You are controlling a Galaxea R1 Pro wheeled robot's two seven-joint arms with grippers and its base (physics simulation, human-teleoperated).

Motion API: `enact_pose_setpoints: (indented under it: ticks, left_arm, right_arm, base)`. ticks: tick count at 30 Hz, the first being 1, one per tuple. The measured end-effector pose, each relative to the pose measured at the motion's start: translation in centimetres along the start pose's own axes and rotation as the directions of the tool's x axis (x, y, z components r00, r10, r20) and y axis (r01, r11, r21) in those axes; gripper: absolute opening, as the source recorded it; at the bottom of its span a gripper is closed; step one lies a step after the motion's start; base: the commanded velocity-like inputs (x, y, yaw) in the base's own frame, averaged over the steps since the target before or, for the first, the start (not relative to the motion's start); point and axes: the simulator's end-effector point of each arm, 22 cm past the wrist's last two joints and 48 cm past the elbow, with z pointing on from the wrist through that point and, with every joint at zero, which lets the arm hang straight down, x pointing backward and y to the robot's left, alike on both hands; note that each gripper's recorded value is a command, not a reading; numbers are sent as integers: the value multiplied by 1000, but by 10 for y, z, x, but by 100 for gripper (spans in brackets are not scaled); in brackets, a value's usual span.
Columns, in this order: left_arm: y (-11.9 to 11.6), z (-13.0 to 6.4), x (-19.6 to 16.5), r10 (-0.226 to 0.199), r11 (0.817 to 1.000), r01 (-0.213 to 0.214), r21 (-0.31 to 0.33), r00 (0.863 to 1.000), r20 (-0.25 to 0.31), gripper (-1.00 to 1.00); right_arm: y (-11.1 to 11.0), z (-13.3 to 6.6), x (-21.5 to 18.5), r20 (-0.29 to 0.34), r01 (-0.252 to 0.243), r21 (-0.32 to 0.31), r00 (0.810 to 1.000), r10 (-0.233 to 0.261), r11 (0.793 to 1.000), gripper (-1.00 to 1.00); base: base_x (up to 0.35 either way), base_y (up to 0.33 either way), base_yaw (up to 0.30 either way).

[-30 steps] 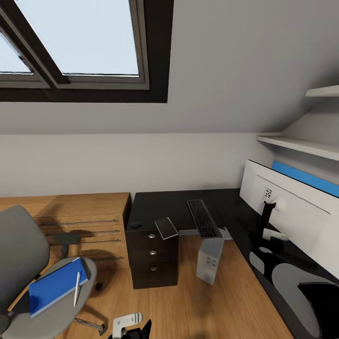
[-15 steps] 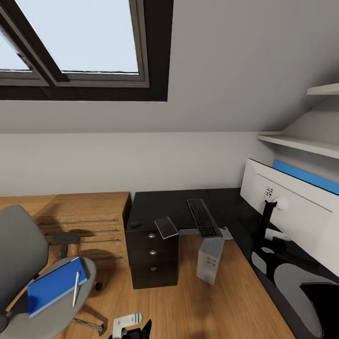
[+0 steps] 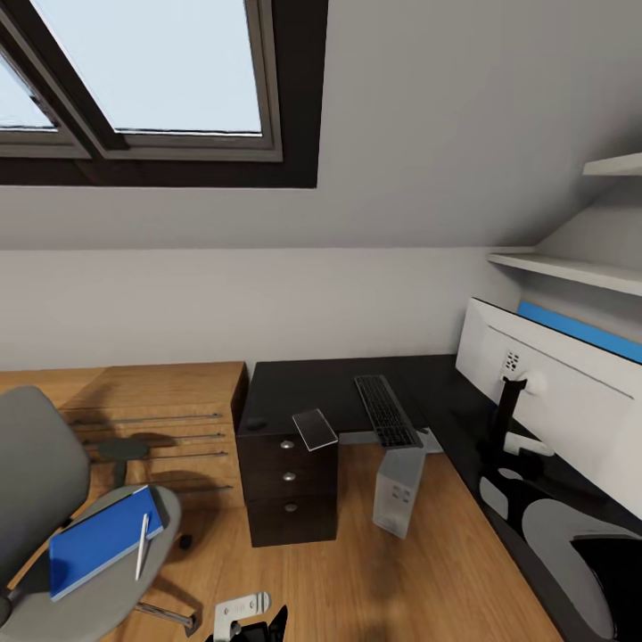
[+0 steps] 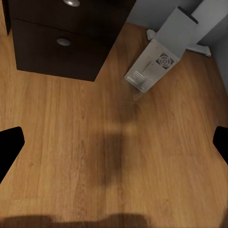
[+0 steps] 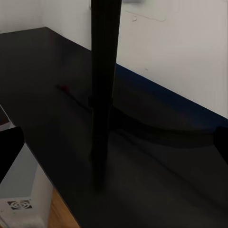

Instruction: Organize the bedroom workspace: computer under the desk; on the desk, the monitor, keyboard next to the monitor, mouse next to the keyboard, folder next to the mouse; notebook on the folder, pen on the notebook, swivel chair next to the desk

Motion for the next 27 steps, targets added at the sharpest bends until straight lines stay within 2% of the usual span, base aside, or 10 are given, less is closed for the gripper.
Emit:
enact_pose_setpoints:
  ticks: [12,15,25,27]
  left_arm:
    - [4,10,7,0,1000,0,0,1000,0,100]
    - [5,12,9,0,1000,0,0,1000,0,100]
    - [8,21,16,0,1000,0,2,1000,-2,100]
    - [9,23,18,0,1000,0,3,1000,-2,100]
  right_arm:
    - [1,7,10,1,-2,3,1000,2,1000,100]
    - [2,7,5,53,-18,1,998,18,1000,100]
    - [-1,10,16,77,-23,7,997,22,1000,100]
    - [-10,14,16,88,-23,18,996,21,1000,100]
  base:
    - [0,0,0]
    - [0,0,0]
    - [0,0,0]
    - [0,0,0]
